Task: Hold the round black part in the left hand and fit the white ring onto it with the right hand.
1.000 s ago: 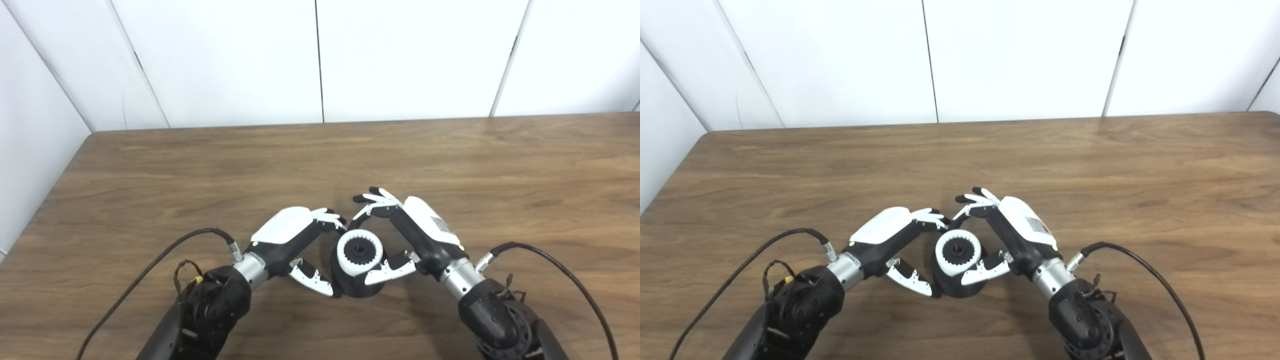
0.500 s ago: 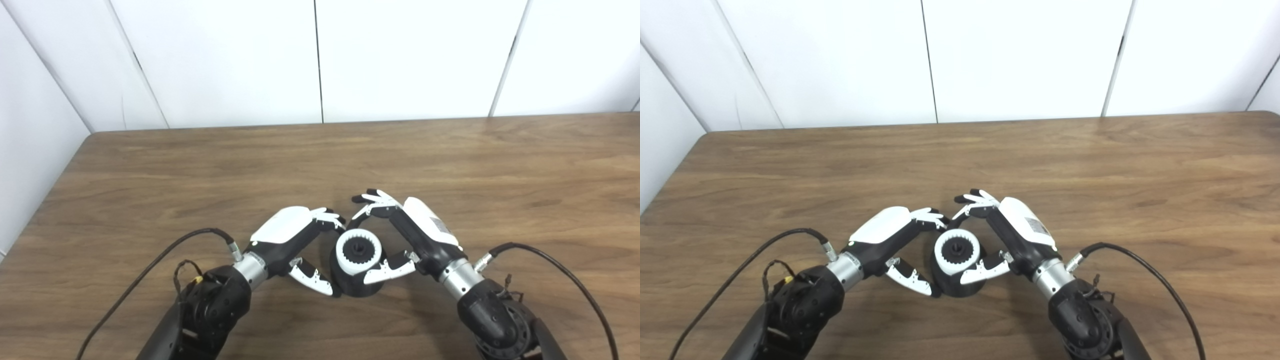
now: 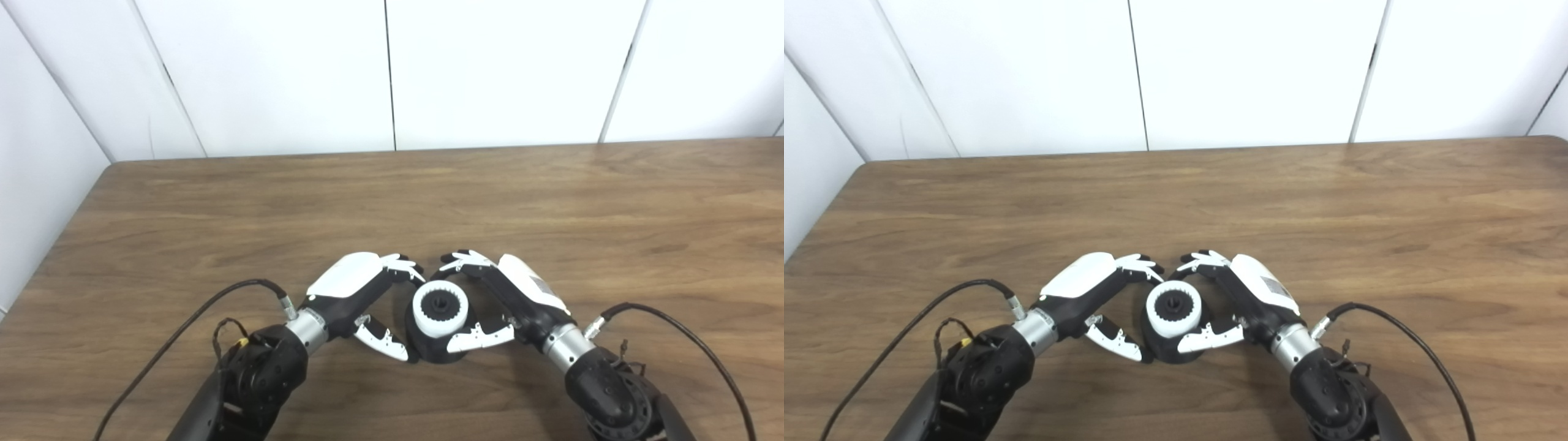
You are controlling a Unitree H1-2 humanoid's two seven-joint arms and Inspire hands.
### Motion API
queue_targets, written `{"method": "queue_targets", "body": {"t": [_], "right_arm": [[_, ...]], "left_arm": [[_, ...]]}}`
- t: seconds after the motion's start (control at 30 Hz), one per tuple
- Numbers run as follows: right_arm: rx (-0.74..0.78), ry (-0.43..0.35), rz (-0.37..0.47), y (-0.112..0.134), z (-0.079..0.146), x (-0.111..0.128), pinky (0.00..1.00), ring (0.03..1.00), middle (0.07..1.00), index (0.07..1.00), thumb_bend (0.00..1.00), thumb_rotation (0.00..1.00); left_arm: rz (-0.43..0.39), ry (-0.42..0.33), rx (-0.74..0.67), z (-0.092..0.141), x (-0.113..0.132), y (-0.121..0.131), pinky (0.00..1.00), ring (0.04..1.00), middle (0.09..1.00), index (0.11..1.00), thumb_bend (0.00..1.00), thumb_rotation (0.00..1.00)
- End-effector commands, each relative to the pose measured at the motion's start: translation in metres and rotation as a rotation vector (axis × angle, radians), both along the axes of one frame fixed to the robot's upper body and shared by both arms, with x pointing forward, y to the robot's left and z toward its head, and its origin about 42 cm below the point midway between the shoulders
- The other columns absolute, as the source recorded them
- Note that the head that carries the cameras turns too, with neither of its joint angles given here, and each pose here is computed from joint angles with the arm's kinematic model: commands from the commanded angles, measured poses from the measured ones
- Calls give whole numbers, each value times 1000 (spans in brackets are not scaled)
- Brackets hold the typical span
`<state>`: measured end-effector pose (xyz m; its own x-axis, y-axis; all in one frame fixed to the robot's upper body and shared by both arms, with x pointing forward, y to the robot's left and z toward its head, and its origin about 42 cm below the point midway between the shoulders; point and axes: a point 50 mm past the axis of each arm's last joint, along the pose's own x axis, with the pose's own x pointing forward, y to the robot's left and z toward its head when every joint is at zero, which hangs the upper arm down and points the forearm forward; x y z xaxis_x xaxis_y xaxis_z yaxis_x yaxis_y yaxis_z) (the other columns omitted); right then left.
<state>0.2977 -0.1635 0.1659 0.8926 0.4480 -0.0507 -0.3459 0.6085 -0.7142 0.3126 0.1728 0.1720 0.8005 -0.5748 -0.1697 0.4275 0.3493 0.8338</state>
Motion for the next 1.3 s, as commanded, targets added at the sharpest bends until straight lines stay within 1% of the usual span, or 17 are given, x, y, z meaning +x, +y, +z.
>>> {"method": "queue_targets", "body": {"t": [0.0,0.13,0.33,0.8,1.03,1.27], "right_arm": [[13,-78,7,2,21,7,862,947,885,741,1000,407],[-1,-93,3,1,23,8,853,939,884,757,1000,438],[12,-92,-8,-2,24,9,866,939,890,777,1000,460],[36,-85,-23,-17,23,12,880,956,924,828,1000,505],[10,-96,-40,-23,26,14,871,949,920,827,1000,529],[17,-103,-51,-30,29,15,881,952,921,824,1000,525]], "left_arm": [[-21,-35,-7,8,2,-1,851,945,880,691,925,221],[-18,-33,-7,8,2,-1,857,947,881,697,922,219],[-20,-30,0,8,3,0,856,951,883,708,920,230],[-1,-42,-6,6,3,5,841,938,876,744,967,216],[9,-20,-9,7,4,11,845,942,888,777,1000,229],[15,4,-24,16,8,23,835,939,894,815,1000,218]]}}
